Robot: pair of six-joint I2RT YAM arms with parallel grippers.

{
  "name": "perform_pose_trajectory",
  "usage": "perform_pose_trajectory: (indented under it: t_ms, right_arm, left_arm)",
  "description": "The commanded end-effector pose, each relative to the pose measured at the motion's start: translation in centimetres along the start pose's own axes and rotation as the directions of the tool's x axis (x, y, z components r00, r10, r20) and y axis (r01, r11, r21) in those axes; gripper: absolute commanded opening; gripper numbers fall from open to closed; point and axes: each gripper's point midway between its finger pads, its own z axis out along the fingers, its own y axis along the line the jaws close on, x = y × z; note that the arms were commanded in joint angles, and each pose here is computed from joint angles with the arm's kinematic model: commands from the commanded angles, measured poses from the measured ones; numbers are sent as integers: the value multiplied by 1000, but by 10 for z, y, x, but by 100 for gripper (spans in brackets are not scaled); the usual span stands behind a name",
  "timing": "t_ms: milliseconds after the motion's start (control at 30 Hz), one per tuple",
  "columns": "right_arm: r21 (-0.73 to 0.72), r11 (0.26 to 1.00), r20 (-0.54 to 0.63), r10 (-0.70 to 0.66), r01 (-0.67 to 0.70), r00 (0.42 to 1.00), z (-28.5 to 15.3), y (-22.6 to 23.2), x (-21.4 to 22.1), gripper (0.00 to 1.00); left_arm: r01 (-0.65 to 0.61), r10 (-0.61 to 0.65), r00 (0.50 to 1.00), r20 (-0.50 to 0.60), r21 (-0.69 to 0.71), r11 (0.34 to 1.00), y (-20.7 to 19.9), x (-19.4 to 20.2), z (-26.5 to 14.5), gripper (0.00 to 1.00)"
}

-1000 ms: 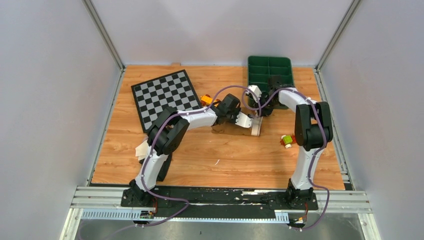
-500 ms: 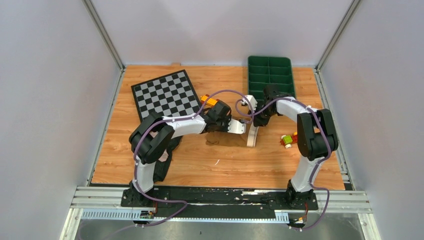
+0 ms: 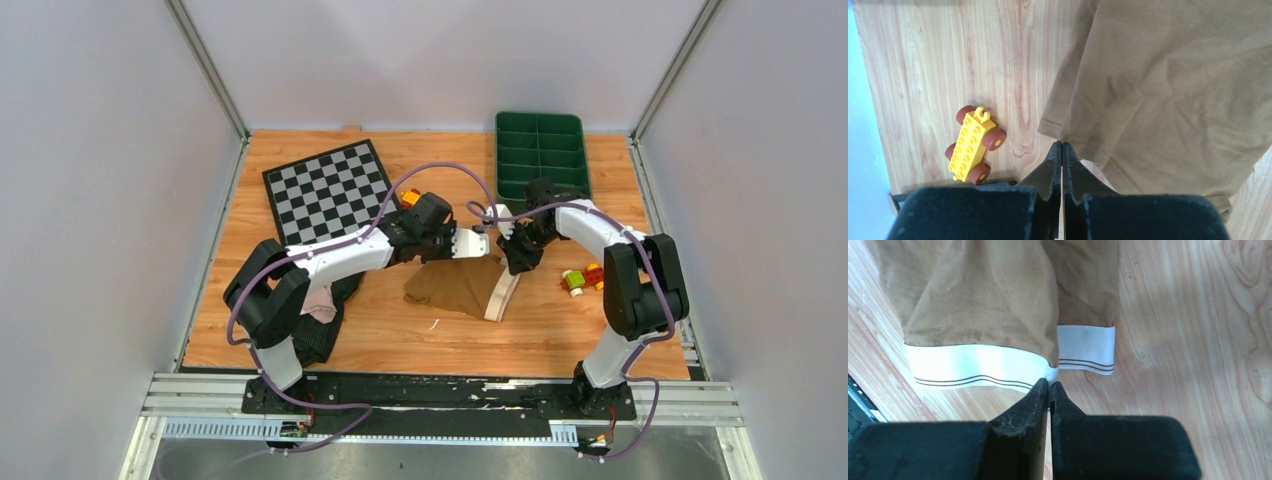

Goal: Roll the underwear
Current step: Fold the underwear at the center of the board.

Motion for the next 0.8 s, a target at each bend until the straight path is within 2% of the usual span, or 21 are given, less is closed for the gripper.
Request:
perform_pose_trajectory:
  t_ms: [0,133,300,767]
  right_arm:
    - [20,999,50,-27,26,998,-20,0,-22,2]
    - [39,998,50,-42,40,998,-20,-10,-28,2]
    - [41,998,61,-55,53,997,-24,-19,-42,2]
    - [26,996,55,-83,81,995,-25,-41,-65,3]
  left_arm:
    - [-15,17,1000,24,-63,998,23,-13,-13,0]
    - [-103,101,995,-23,-104,989,37,-6,-6,0]
    - [-154,148,987,-57,-132,979,53,0,2,0]
    - [-112,101,993,-67,-178,978,72,21,5,0]
